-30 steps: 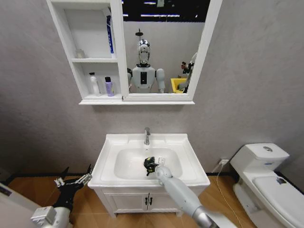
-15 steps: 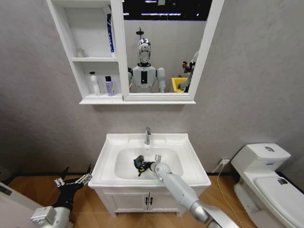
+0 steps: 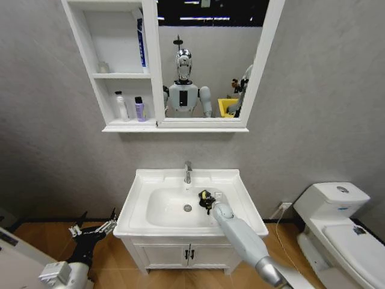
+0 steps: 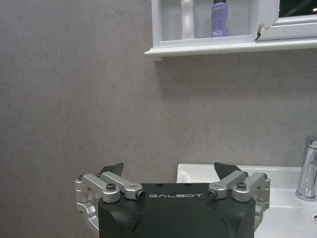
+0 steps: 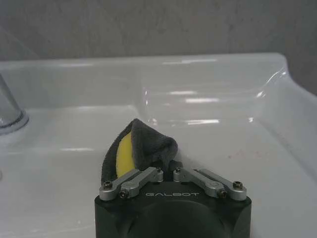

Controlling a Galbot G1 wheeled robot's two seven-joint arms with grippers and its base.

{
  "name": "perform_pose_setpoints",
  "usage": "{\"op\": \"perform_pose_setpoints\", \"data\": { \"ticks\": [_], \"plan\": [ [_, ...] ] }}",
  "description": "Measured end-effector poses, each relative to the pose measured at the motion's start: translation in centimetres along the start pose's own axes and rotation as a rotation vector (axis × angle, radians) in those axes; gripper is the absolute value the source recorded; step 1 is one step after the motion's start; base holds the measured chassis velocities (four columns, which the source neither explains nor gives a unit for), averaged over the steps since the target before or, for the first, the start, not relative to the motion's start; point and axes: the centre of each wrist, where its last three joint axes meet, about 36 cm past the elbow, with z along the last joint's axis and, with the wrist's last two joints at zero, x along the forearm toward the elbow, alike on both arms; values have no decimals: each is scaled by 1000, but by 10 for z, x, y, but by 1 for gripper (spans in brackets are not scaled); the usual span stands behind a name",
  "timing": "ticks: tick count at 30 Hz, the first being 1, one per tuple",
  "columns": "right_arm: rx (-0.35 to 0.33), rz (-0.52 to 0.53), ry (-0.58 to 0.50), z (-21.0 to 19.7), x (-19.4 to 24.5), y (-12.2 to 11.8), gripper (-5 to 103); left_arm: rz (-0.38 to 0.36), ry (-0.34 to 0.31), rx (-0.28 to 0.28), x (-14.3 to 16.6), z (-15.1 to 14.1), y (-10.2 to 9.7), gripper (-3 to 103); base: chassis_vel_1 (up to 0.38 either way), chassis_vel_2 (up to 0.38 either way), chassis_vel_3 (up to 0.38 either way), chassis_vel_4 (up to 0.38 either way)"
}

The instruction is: Move facial cleanser and shampoo from washbasin to cabinet, then wipe washbasin with towel.

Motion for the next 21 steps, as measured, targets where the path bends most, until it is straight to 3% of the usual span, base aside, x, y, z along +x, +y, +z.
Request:
{"op": "perform_pose_setpoints", "data": {
  "ticks": [4, 8, 11, 15, 21],
  "plan": [
    [-40, 26, -89, -18, 12, -21, 4, 0, 0, 0, 0, 0, 0, 100, 0, 0, 0, 0],
    [-65, 31, -112, -29, 13, -44, 4, 0, 0, 0, 0, 0, 0, 100, 0, 0, 0, 0],
    [-73, 22, -106, -31, 11, -61, 4, 0, 0, 0, 0, 0, 0, 100, 0, 0, 0, 0],
    [-156, 4, -41, -38, 10, -84, 4, 0, 0, 0, 0, 0, 0, 100, 0, 0, 0, 0],
    [-157, 16, -28, -34, 12, -106, 4, 0, 0, 0, 0, 0, 0, 100, 0, 0, 0, 0]
  ]
}}
